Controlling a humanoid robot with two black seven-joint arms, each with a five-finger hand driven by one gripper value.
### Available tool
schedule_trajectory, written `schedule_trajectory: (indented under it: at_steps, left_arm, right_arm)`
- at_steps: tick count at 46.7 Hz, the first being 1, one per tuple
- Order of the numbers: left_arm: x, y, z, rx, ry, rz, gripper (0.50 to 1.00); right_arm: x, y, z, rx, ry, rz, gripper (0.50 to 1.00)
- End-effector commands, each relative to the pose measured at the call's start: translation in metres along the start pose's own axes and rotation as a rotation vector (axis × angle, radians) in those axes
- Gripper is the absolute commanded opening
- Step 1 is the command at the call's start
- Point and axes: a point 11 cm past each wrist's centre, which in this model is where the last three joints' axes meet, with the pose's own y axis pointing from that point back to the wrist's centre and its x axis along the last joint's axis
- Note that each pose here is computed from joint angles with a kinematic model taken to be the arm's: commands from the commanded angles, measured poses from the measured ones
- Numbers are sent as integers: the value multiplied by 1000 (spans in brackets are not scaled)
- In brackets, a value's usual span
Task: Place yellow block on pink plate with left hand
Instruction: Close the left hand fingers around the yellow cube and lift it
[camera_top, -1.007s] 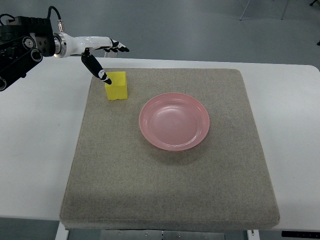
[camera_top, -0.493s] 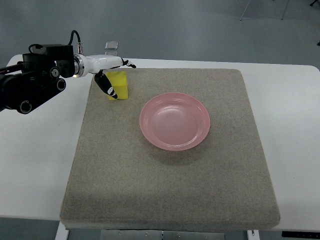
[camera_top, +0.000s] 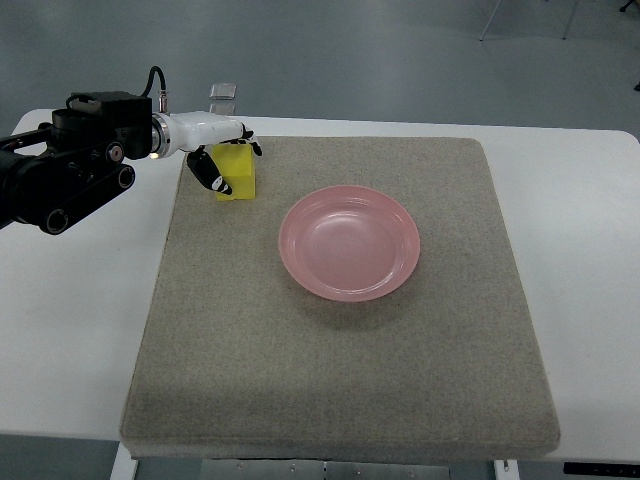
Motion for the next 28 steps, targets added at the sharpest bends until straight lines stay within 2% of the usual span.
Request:
schedule_trajectory:
  at_steps: [1, 8, 15, 22, 28]
  left_arm:
    - [1, 0, -1, 6, -8, 1, 733]
    - [6, 1, 0, 7, -17, 10, 639]
    - [18, 4, 1, 3, -21, 32, 501]
    - [35, 14, 3, -18, -26, 64, 500]
    - [48, 30, 17, -82, -56, 87, 500]
  right_arm:
    - [0, 0, 0, 0, 0, -1, 924]
    - [0, 0, 0, 0, 0, -1, 924]
    - [0, 0, 0, 0, 0, -1, 924]
    - [0, 0, 0, 0, 0, -1, 924]
    - [0, 0, 0, 0, 0, 1, 924]
